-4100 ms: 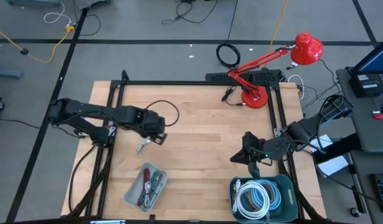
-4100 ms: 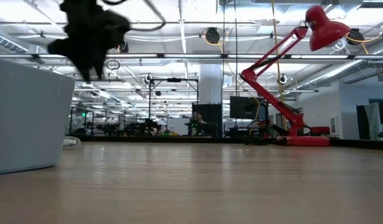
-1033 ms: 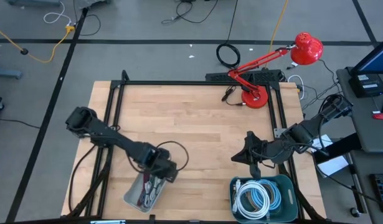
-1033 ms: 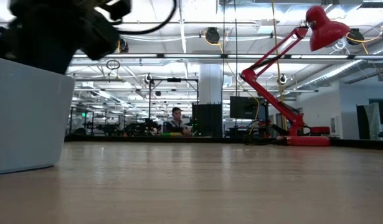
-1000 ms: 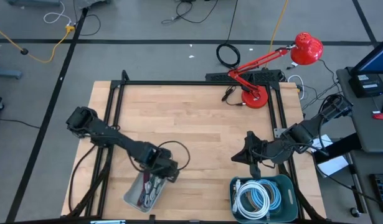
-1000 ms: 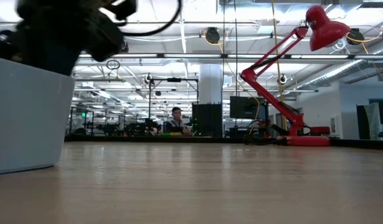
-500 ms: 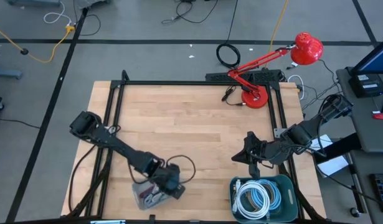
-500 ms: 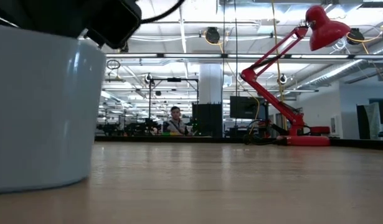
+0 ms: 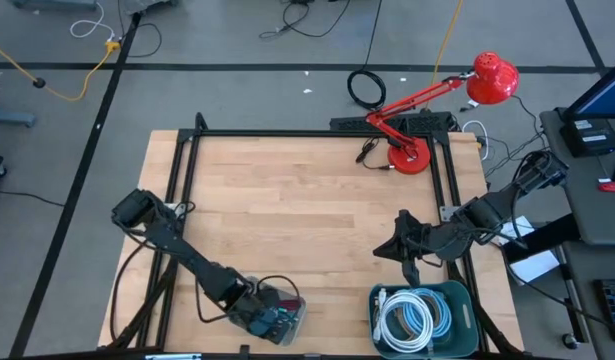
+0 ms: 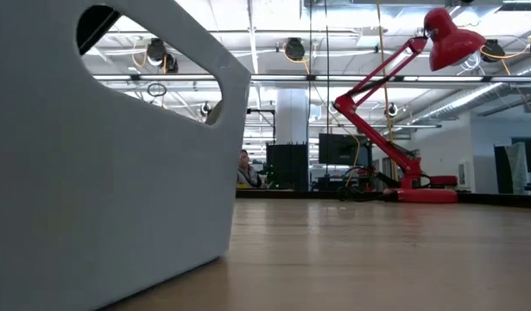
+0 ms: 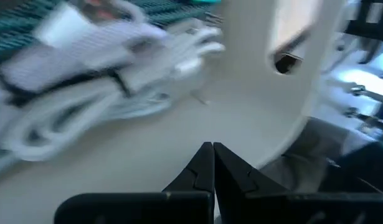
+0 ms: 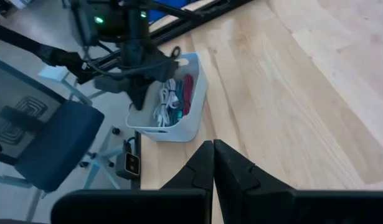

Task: Pick & Place USB Port
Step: Adjust the gray bin

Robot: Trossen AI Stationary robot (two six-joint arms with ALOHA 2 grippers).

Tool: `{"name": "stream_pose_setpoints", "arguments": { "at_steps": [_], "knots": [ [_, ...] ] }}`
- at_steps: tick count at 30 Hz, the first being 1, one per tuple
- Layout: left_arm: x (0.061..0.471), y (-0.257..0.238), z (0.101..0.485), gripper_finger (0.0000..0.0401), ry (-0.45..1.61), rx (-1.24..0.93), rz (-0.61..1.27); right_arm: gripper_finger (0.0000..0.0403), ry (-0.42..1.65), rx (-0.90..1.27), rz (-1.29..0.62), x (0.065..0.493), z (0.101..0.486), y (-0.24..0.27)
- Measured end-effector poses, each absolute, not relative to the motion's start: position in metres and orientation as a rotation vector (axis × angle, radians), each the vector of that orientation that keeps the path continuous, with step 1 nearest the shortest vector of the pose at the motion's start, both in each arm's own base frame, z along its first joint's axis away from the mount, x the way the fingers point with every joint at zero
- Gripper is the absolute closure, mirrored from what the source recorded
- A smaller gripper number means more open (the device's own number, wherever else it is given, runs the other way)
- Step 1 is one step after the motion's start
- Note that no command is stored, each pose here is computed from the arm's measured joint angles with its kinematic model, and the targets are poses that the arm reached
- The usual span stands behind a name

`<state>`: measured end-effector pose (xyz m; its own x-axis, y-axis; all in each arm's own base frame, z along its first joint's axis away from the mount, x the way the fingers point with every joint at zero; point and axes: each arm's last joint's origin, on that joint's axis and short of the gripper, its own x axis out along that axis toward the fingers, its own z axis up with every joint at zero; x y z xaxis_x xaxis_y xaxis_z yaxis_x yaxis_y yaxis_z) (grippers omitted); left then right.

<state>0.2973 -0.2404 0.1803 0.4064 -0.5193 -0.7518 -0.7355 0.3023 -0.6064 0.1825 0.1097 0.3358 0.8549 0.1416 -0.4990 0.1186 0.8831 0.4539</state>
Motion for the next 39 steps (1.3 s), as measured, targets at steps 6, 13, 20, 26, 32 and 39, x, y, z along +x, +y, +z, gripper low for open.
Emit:
{"name": "stream_pose_setpoints", "arguments": {
  "at_steps": [6,13,20,26,32,39],
  "knots": [
    [0.296,-0.232,0.177,0.0401,1.2,-1.291,0.319,0.0403,0.551,0.496,0.014,0.183,0.336,0.11],
    [0.288,-0.202,0.166,0.0401,1.339,-1.108,0.514,0.0403,0.534,0.507,0.023,0.184,0.338,0.11],
    [0.285,-0.194,0.182,0.0401,1.408,-0.881,0.565,0.0403,0.549,0.517,0.034,0.183,0.337,0.111],
    [0.297,-0.189,0.232,0.0401,1.283,-0.721,0.639,0.0403,0.551,0.516,0.042,0.183,0.337,0.111],
    [0.319,-0.162,0.256,0.0401,1.234,-0.683,0.611,0.0403,0.538,0.503,0.045,0.184,0.338,0.111],
    [0.328,-0.113,0.227,0.0401,1.337,-0.65,0.693,0.0403,0.533,0.508,0.052,0.184,0.339,0.112]
  ]
}}
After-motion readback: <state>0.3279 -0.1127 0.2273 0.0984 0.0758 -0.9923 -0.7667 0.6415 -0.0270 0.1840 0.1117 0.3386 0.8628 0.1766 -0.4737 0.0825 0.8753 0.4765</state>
